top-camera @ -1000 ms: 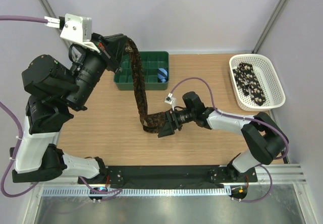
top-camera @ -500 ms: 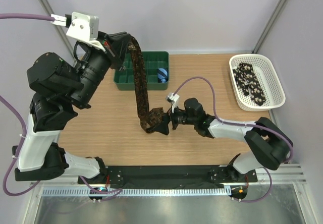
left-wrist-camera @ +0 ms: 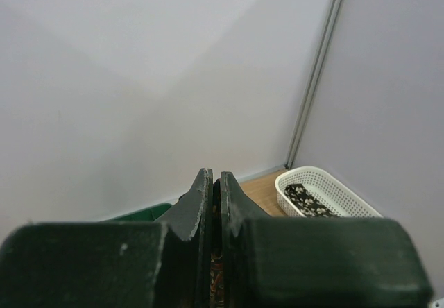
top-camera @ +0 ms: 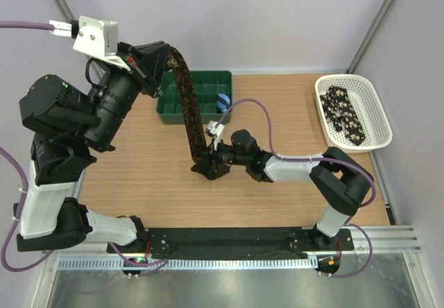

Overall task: Roll the ties
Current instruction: Flatten the tie

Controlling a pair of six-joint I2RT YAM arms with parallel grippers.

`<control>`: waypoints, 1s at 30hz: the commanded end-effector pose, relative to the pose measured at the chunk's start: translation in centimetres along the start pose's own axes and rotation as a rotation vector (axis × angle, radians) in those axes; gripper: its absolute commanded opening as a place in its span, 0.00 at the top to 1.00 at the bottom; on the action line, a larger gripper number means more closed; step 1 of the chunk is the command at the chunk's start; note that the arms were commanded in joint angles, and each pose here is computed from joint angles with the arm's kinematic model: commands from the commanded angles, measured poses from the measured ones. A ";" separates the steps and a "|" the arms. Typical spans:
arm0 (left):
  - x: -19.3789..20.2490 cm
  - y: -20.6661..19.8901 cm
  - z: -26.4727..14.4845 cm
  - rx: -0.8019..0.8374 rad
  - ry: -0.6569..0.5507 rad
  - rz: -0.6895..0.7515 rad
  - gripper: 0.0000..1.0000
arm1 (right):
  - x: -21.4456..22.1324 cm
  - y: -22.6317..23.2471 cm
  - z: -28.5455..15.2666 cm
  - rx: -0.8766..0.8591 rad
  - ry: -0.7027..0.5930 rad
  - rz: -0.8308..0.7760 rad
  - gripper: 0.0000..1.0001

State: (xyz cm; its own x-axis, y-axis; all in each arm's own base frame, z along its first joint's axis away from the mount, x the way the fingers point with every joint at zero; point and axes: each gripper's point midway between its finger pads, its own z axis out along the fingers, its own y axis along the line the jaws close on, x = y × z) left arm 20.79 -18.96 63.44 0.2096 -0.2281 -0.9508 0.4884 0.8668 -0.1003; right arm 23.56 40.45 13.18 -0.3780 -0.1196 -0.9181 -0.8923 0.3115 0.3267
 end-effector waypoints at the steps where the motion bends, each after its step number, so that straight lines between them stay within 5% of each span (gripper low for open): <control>1: -3.9 1.1 -1.2 0.000 -0.112 -0.064 0.99 | -2.8 -0.4 1.9 0.008 -0.040 -0.037 0.37; 2: -4.3 1.4 -1.4 -0.009 -0.122 -0.066 1.00 | -2.9 0.0 2.1 -0.019 -0.037 -0.038 0.63; 4: -4.8 1.8 -1.7 -0.017 -0.137 -0.056 0.99 | -2.9 -0.3 2.1 -0.030 -0.020 -0.011 0.91; 5: -5.0 2.2 -1.8 -0.032 -0.140 -0.050 1.00 | -2.8 0.2 1.9 -0.073 -0.008 0.007 0.97; 9: -3.6 4.7 -1.5 -0.193 -0.092 0.029 1.00 | -1.2 2.6 -0.5 -0.196 0.181 0.157 0.99; 15: 1.0 6.3 -1.3 -0.331 0.021 0.098 0.99 | 0.2 4.8 -7.5 -0.128 0.484 0.300 0.99; 18: 4.5 6.5 -0.2 -0.301 0.119 0.099 0.99 | -0.9 4.7 -11.1 -0.062 0.478 0.379 0.99; 22: 10.1 8.4 2.1 -0.263 0.229 -0.026 0.99 | -3.9 0.8 -16.2 0.092 0.350 0.513 0.99; 25: 14.6 11.3 3.4 -0.281 0.316 -0.158 0.99 | -4.8 -3.9 -20.6 0.386 0.385 0.502 0.99; 30: 21.5 16.5 3.1 -0.338 0.460 -0.435 1.00 | -6.4 -5.6 -21.1 0.415 0.502 0.463 0.99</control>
State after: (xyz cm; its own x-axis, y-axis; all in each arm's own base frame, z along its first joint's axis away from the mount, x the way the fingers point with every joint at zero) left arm 36.50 -8.63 44.36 -0.2058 -0.2772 -0.9385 0.0490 0.9549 -0.2928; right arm 26.41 20.79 22.29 -0.8312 -0.1629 -0.5315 -0.4727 0.7104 0.5215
